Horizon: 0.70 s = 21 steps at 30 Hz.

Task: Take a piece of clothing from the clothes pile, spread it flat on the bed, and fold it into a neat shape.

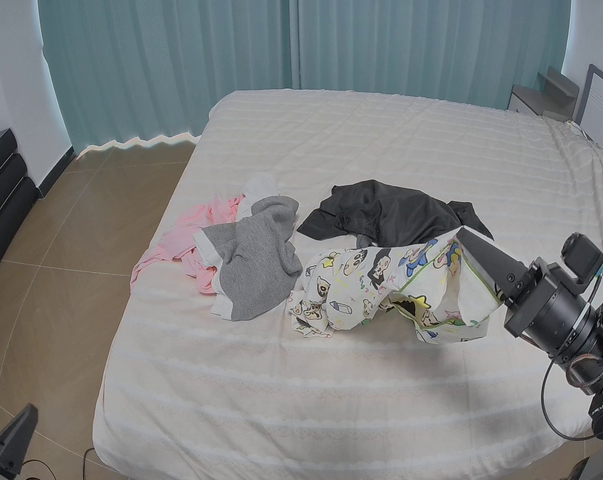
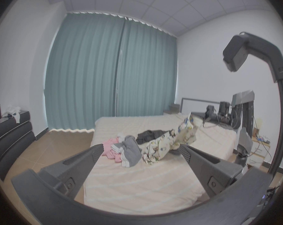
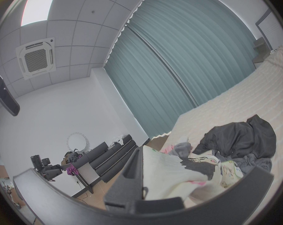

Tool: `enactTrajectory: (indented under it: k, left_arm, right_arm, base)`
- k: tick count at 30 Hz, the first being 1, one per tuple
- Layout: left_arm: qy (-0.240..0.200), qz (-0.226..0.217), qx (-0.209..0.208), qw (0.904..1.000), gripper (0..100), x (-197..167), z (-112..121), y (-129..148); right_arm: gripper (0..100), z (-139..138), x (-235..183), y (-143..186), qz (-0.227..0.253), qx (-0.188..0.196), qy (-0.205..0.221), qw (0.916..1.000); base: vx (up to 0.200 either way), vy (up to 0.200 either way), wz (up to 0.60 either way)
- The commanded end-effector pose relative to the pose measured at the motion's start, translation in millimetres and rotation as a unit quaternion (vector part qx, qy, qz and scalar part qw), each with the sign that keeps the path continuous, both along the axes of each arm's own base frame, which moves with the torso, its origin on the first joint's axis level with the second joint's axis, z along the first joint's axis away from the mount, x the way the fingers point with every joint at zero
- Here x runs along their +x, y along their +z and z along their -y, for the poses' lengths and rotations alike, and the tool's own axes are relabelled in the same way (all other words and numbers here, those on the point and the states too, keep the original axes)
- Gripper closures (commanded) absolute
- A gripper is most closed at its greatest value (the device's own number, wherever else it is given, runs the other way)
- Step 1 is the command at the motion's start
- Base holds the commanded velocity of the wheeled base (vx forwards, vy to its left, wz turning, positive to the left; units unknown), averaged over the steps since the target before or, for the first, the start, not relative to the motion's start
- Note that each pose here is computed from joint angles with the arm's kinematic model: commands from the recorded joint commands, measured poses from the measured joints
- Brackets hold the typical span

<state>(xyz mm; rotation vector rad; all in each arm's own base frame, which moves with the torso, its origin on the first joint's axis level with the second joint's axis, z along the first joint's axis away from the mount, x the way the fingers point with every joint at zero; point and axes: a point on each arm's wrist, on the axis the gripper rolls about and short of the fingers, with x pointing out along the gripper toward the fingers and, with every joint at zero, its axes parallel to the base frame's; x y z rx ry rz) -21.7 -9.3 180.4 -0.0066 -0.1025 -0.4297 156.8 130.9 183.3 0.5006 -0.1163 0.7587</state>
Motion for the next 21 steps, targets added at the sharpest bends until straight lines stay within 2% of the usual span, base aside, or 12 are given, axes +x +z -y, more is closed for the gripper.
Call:
enactTrajectory:
  k: [1, 3, 7, 8, 9, 10, 12, 14, 18, 21]
  left_arm:
    - [-0.115, -0.188, 0.091, 0.9712, 0, 101.8, 8.9, 3.6]
    - [-0.159, -0.206, 0.1, 0.9602, 0, 117.1, 19.5, 0.4]
    - [-0.199, -0.207, 0.121, 0.9503, 0, 133.5, 38.2, 0.9]
    - [-0.214, -0.208, 0.134, 0.9449, 0, 140.8, 50.0, 0.2]
    - [-0.214, -0.208, 0.134, 0.9449, 0, 140.8, 50.0, 0.2]
    - [-0.223, -0.218, 0.155, 0.9373, 0, 151.0, 64.7, -5.5]
    - [-0.232, -0.228, 0.167, 0.9306, 0, 162.7, 78.7, -13.1]
    - [-0.238, -0.228, 0.17, 0.9286, 0, 173.3, 88.2, -18.7]
    - [-0.236, -0.217, 0.167, 0.9322, 0, 187.9, 98.3, -23.0]
    - [-0.245, -0.202, 0.172, 0.9323, 0, 200.6, 119.1, -32.4]
  right_arm:
    - [100, -9.8, 8.1, 51.2, 0.074, 0.03, 0.012, 0.9967]
    - [100, -14.1, 12.6, 68.3, 0.073, 0.016, 0.01, 0.9972]
    - [100, -18.0, 15.9, 97.8, 0.078, 0.012, 0.022, 0.9967]
    - [100, -19.8, 17.6, 111.2, 0.084, 0.013, 0.026, 0.996]
    - [100, -19.8, 17.6, 111.2, 0.084, 0.013, 0.026, 0.996]
    - [100, -23.3, 21.6, 124.4, 0.086, 0.016, 0.027, 0.9958]
    - [100, -27.7, 26.8, 132.0, 0.087, 0.016, 0.028, 0.9957]
    - [100, -30.7, 30.4, 137.5, 0.091, 0.019, 0.027, 0.9953]
    - [100, -33.2, 32.8, 145.8, 0.101, 0.028, 0.026, 0.9942]
    - [100, -41.8, 30.4, 154.9, 0.102, 0.032, 0.04, 0.9935]
  base:
    - [0.0, 0.0, 0.0]
    - [0.0, 0.0, 0.0]
    - [0.0, 0.0, 0.0]
    - [0.0, 0.0, 0.0]
    - [0.0, 0.0, 0.0]
    - [0.0, 0.0, 0.0]
    - [0.0, 0.0, 0.0]
    - [0.0, 0.0, 0.0]
    - [0.0, 0.0, 0.0]
    - [0.0, 0.0, 0.0]
